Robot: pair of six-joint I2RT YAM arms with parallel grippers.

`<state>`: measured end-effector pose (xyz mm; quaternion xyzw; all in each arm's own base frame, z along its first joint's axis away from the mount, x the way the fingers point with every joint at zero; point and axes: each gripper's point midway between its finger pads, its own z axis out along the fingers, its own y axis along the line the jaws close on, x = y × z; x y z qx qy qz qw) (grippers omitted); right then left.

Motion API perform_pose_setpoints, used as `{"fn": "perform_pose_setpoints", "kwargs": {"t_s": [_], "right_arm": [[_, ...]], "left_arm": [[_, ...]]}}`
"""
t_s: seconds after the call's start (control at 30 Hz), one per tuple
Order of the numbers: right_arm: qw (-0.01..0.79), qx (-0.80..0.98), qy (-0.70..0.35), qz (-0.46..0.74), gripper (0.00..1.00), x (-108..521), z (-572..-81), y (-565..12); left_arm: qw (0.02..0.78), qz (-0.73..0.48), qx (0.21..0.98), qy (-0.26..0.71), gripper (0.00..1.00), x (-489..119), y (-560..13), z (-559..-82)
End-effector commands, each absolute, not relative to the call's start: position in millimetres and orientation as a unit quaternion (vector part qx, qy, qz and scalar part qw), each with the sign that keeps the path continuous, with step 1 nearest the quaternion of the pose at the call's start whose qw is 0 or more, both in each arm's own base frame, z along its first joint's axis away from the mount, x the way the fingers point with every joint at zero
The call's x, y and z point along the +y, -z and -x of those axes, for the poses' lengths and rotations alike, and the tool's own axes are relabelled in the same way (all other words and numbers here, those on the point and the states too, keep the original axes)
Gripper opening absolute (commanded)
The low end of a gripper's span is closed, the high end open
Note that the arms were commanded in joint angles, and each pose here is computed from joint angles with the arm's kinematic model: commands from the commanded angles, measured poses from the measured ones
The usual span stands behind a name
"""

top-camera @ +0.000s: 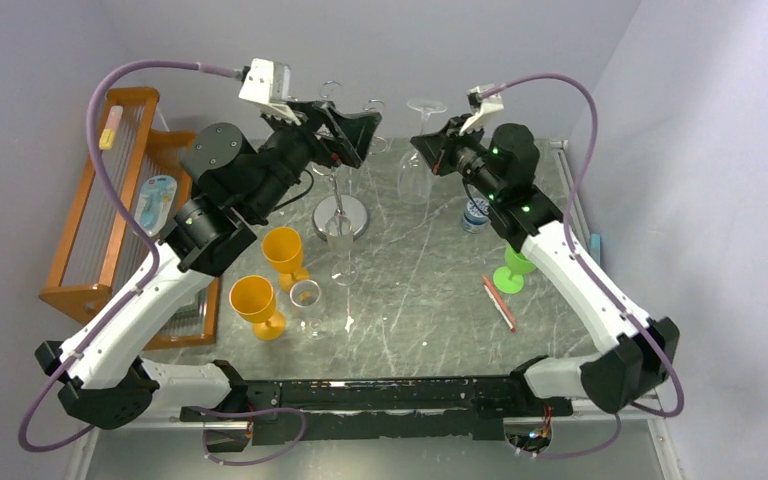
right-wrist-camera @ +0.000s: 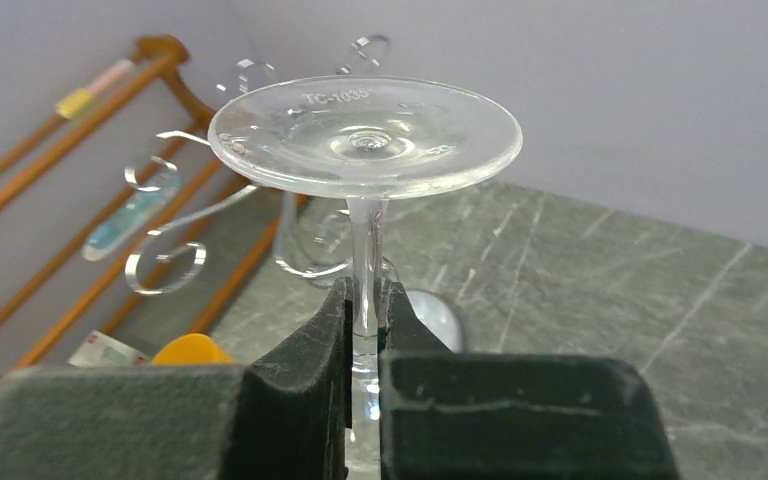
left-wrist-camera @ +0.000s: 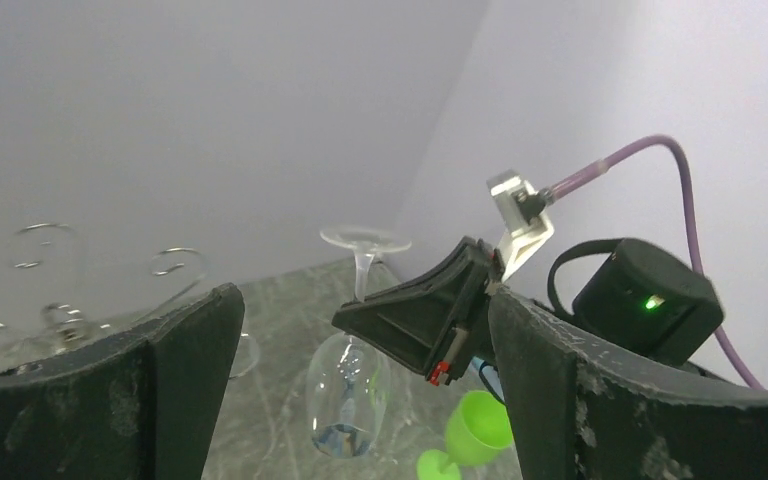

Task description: Place the wine glass upside down on the wine glass rack

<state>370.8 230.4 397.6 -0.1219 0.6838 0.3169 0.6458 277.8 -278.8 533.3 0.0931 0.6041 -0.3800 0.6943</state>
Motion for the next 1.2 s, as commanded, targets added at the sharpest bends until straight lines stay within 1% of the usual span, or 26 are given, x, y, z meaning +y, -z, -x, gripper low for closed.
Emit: {"fn": "perform_pose_setpoints", "kwargs": {"t_s": [0.0,0.07,0.13,0.2,0.27,0.43,0.57,0.93,1.17], "right_arm": [[0.672,0.67,-0.286,0.132,0.0,232,-398,-404],[0.662,0.677,-0.28,0.156,0.0,240,-408,-390],[0.638,0.681,-0.297,0.202,0.0,254,-414,-374],[0.625,0.68,-0.311,0.223,0.0,256,-423,-370],[0.613,0.673,-0.328,0.254,0.0,264,-426,-363],[0.588,0.665,-0.342,0.309,0.0,278,-435,-337],[0.589,0.638,-0.369,0.331,0.0,280,-437,-334],[0.554,0.594,-0.428,0.397,0.0,298,-429,-310],[0.556,0.57,-0.447,0.408,0.0,302,-425,-309]], "left_arm": [[0.707,-0.042,0.644,0.29,0.96,-238,-526,-288],[0.709,-0.029,0.65,0.274,0.96,-229,-526,-290],[0.709,0.003,0.658,0.254,0.9,-216,-526,-293],[0.704,0.044,0.669,0.235,0.84,-202,-524,-297],[0.706,0.046,0.667,0.233,0.82,-200,-525,-296],[0.703,0.042,0.674,0.222,0.86,-201,-519,-299],[0.698,0.034,0.684,0.212,0.96,-207,-514,-305],[0.686,0.018,0.696,0.212,0.96,-224,-505,-314],[0.679,0.015,0.701,0.217,0.96,-230,-500,-316]]}}
